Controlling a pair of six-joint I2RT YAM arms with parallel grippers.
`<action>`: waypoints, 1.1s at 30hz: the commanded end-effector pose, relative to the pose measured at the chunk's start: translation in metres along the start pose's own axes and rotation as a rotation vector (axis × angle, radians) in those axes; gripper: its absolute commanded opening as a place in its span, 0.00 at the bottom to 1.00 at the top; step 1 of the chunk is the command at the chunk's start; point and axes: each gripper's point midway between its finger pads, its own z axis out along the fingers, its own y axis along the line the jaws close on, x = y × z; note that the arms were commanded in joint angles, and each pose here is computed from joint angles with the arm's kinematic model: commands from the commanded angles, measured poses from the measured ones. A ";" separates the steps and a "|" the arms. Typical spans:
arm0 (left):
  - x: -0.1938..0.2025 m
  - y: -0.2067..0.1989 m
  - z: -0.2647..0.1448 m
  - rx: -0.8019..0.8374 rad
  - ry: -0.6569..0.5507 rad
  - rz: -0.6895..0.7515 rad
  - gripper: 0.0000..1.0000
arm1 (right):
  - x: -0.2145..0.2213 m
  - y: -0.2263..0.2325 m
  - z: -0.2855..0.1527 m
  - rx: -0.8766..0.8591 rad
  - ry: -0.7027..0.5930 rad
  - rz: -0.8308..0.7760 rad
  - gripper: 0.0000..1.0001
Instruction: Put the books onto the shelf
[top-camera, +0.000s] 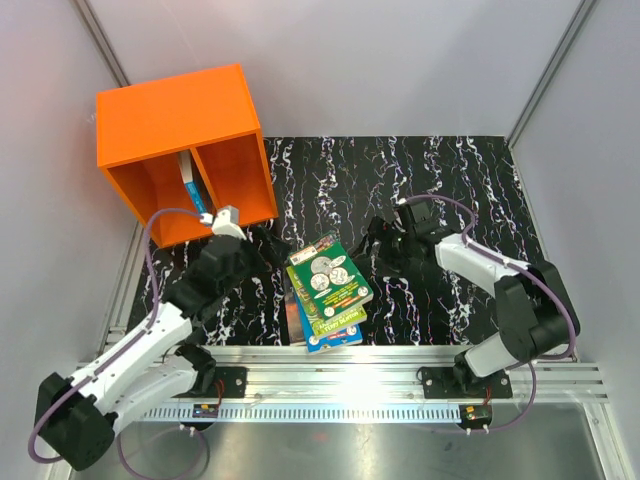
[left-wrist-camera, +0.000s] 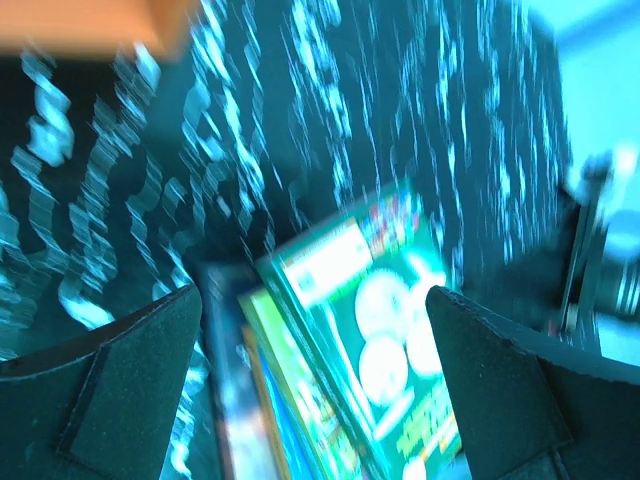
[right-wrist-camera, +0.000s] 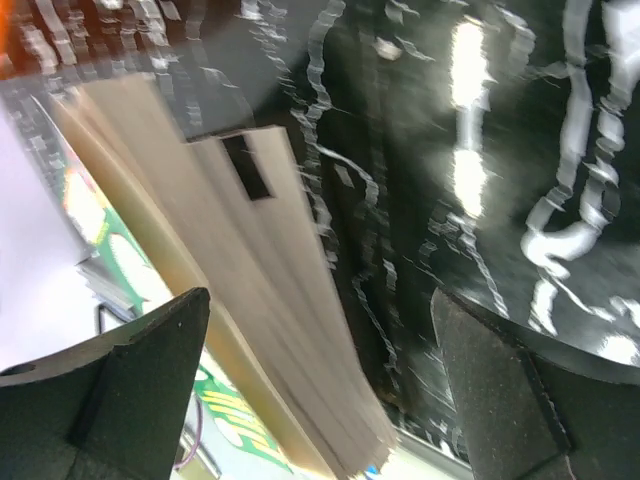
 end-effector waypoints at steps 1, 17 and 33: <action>0.022 -0.022 0.009 0.096 0.064 -0.070 0.99 | -0.018 0.041 -0.001 -0.163 -0.031 -0.067 1.00; 0.080 -0.061 0.058 0.166 0.274 -0.043 0.99 | -0.017 0.006 -0.006 0.004 -0.076 -0.078 1.00; 0.090 -0.066 0.068 0.135 0.315 0.011 0.99 | -0.061 0.018 -0.038 -0.004 -0.286 -0.035 1.00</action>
